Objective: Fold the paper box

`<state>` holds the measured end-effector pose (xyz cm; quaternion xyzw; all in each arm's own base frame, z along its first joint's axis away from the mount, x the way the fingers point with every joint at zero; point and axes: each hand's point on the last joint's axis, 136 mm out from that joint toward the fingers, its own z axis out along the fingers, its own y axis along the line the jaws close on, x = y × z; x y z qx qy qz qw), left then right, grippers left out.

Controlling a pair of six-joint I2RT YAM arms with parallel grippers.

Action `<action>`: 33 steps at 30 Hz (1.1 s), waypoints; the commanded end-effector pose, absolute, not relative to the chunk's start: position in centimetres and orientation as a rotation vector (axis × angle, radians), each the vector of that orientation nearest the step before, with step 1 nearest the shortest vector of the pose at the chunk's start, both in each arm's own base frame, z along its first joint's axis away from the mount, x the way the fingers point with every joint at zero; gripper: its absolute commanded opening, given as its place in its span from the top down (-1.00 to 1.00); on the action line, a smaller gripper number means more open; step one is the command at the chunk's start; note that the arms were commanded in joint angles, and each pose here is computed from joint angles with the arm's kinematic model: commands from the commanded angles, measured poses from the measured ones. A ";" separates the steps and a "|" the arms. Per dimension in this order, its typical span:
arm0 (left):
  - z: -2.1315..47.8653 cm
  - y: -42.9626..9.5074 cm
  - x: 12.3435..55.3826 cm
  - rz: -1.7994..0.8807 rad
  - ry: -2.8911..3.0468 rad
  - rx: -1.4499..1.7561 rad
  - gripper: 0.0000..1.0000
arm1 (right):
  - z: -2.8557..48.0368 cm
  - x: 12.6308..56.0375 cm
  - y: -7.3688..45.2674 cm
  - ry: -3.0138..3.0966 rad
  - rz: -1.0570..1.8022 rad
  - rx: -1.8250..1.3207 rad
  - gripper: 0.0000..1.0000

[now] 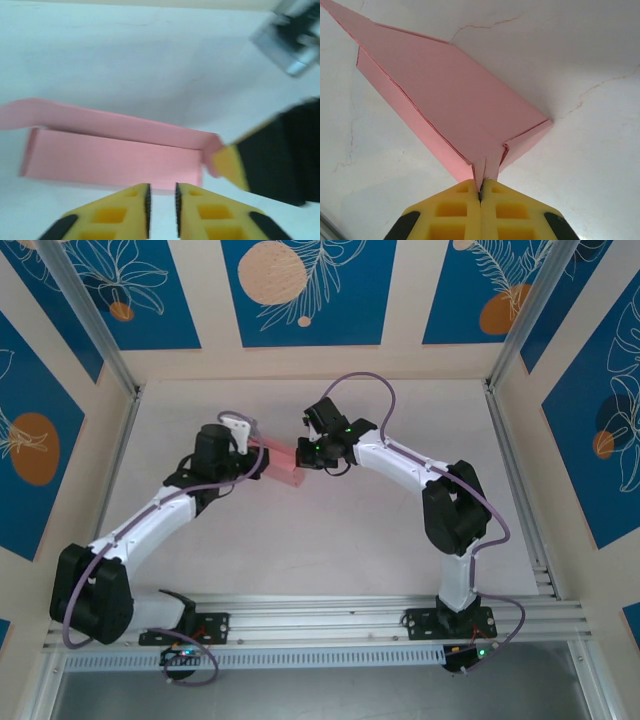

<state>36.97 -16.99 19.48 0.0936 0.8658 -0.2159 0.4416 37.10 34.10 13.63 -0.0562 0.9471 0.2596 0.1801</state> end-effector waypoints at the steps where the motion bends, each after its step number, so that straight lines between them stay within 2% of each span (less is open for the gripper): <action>1: 16.3 -13.1 37.6 -0.417 2.231 0.149 0.37 | 9.8 35.3 32.6 2.825 0.598 -0.156 0.93; 3: 15.5 -12.2 38.5 -0.408 2.241 0.144 0.23 | 10.0 35.3 32.7 2.822 0.607 -0.159 0.94; 9: 14.4 -12.3 40.9 -0.478 2.206 0.189 0.05 | 10.1 35.3 32.8 2.823 0.606 -0.165 0.93; 14: 13.7 -11.7 43.2 -0.467 2.208 0.193 -0.22 | 10.1 35.3 32.9 2.825 0.603 -0.171 0.93; 24: 13.0 -13.0 45.2 -0.537 2.164 0.354 -0.27 | 10.2 35.7 33.1 2.820 0.605 -0.180 0.93; 28: 14.8 -13.3 45.5 -0.599 2.115 0.352 -0.28 | 10.3 35.8 33.2 2.821 0.602 -0.180 0.94; 33: 15.5 -13.1 45.7 -0.610 2.118 0.361 -0.49 | 10.4 35.9 33.1 2.819 0.599 -0.182 0.93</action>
